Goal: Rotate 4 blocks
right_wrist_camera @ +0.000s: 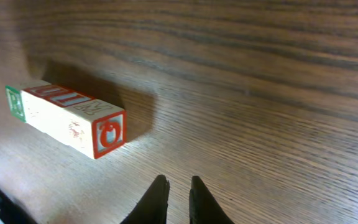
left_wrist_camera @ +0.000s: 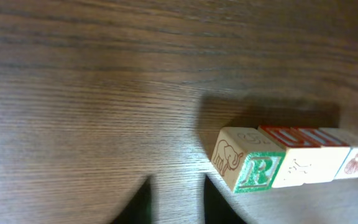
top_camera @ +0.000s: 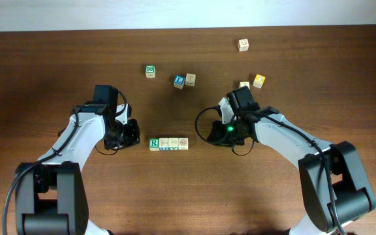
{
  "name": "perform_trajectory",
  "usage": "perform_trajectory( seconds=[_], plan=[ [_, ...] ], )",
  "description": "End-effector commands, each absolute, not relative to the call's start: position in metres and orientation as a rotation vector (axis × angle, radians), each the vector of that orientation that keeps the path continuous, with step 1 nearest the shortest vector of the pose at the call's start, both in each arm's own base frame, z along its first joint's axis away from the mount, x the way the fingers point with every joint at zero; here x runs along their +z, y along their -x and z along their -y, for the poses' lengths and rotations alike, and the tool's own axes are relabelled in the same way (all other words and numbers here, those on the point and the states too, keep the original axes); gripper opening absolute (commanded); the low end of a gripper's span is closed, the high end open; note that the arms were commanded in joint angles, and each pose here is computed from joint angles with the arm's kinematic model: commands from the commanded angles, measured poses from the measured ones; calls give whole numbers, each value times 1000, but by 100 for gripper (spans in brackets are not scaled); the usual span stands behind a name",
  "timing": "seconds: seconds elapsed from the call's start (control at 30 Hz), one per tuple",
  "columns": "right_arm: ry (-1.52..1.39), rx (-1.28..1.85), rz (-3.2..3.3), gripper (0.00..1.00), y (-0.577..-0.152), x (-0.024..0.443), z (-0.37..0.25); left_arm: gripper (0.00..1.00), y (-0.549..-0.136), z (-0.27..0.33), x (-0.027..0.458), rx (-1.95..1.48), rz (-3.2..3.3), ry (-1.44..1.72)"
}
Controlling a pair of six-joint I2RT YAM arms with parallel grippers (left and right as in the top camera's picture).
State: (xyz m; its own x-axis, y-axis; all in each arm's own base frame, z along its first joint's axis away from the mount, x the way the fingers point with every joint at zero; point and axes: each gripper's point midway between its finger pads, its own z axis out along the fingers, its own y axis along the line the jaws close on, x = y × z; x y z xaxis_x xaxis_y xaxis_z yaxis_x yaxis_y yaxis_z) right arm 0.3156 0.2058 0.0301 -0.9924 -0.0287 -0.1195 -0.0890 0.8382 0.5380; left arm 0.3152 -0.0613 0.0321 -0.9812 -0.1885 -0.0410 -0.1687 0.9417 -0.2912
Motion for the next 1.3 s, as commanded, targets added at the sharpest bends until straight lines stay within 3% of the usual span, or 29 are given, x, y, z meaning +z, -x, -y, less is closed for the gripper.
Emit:
perform_trajectory(
  seconds=[0.0, 1.27],
  plan=[
    [55, 913, -2904, 8, -316, 32, -212, 0, -314, 66, 30, -483, -3034, 256],
    [1, 908, -2900, 4, -320, 23, -224, 0, -315, 71, 31, -534, -3025, 251]
  ],
)
